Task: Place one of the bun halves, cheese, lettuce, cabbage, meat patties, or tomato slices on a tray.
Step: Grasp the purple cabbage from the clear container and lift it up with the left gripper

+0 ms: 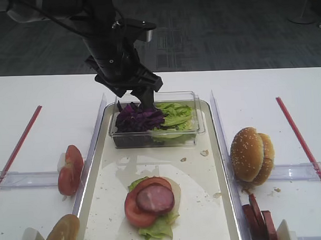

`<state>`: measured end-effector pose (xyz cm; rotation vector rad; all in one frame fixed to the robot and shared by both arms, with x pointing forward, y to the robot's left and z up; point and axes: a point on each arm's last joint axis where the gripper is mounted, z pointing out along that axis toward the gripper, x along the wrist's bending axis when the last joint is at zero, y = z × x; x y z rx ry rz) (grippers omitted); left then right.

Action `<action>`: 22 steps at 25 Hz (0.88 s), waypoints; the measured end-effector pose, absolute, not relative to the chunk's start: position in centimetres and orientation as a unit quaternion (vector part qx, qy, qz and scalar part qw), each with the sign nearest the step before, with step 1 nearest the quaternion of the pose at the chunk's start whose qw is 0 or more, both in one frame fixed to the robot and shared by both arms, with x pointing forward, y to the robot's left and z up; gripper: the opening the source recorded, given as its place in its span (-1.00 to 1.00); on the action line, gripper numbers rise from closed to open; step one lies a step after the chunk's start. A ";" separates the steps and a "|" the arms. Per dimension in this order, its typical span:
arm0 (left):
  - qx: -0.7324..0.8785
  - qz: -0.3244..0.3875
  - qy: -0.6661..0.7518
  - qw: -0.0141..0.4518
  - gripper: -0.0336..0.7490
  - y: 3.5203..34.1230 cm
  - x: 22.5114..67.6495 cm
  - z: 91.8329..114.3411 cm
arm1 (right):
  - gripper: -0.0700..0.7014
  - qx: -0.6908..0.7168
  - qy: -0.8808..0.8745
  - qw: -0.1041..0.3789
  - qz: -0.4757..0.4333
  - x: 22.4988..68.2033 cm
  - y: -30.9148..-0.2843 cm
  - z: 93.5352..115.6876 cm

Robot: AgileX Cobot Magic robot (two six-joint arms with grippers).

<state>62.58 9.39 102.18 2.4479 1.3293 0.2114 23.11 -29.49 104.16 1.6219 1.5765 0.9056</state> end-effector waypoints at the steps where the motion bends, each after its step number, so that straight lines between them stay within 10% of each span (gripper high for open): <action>1: 0.863 0.075 0.469 0.174 0.34 9.4 62.6 102.2 | 0.91 0.625 0.607 0.345 0.349 23.1 -29.5 104.2; 22: 0.861 0.079 0.471 0.176 0.34 8.5 64.3 98.3 | 0.91 0.625 0.607 0.345 0.349 23.1 -29.5 104.2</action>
